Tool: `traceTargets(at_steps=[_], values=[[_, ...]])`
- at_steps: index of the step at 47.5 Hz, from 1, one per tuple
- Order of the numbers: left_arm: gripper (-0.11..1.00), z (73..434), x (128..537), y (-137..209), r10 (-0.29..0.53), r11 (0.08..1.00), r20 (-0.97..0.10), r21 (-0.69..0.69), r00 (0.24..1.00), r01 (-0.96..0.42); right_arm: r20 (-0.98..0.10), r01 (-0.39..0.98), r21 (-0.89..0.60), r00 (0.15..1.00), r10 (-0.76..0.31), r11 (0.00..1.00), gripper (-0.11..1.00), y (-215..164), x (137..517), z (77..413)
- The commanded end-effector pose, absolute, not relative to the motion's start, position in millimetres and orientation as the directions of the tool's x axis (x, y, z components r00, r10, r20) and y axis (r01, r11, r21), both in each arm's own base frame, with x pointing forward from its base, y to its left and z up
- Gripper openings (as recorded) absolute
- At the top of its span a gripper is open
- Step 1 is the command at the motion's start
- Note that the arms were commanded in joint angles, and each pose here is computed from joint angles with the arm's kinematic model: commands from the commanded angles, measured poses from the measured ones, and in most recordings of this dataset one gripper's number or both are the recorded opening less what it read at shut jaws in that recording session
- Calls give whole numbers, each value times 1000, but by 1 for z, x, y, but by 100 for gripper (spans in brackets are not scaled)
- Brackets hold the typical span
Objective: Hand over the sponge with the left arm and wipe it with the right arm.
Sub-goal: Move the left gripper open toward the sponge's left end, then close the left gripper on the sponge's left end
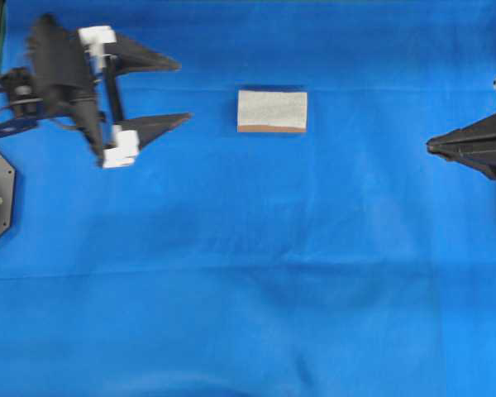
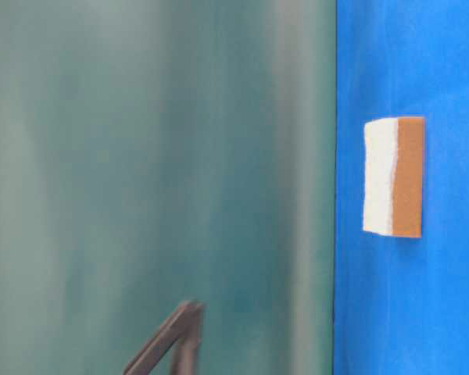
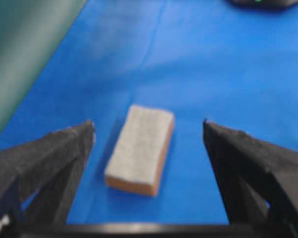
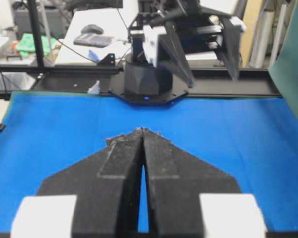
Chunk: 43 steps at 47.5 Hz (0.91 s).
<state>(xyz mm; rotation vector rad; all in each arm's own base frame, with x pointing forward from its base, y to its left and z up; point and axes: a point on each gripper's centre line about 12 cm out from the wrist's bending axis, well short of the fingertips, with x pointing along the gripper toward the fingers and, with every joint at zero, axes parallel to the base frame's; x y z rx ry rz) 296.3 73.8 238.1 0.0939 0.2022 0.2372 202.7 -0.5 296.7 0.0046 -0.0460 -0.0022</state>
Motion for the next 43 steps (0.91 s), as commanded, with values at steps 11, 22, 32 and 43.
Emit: traceTargets(at_steps=[11,22,32,43], values=[[94,191,356,97,253,962,-330,188,910,-199,60,1,9,998,-2,1000,0,0,205,303],[94,153,385,107,250,959,-407,229,879,-167,49,3,9,999,-3,1000,0,-1,207,301],[94,121,399,119,260,955,-462,251,848,-157,37,6,9,999,-6,1000,0,-1,207,298],[94,95,405,131,272,954,-508,252,818,-161,29,9,9,1000,-9,1000,0,-2,208,296]])
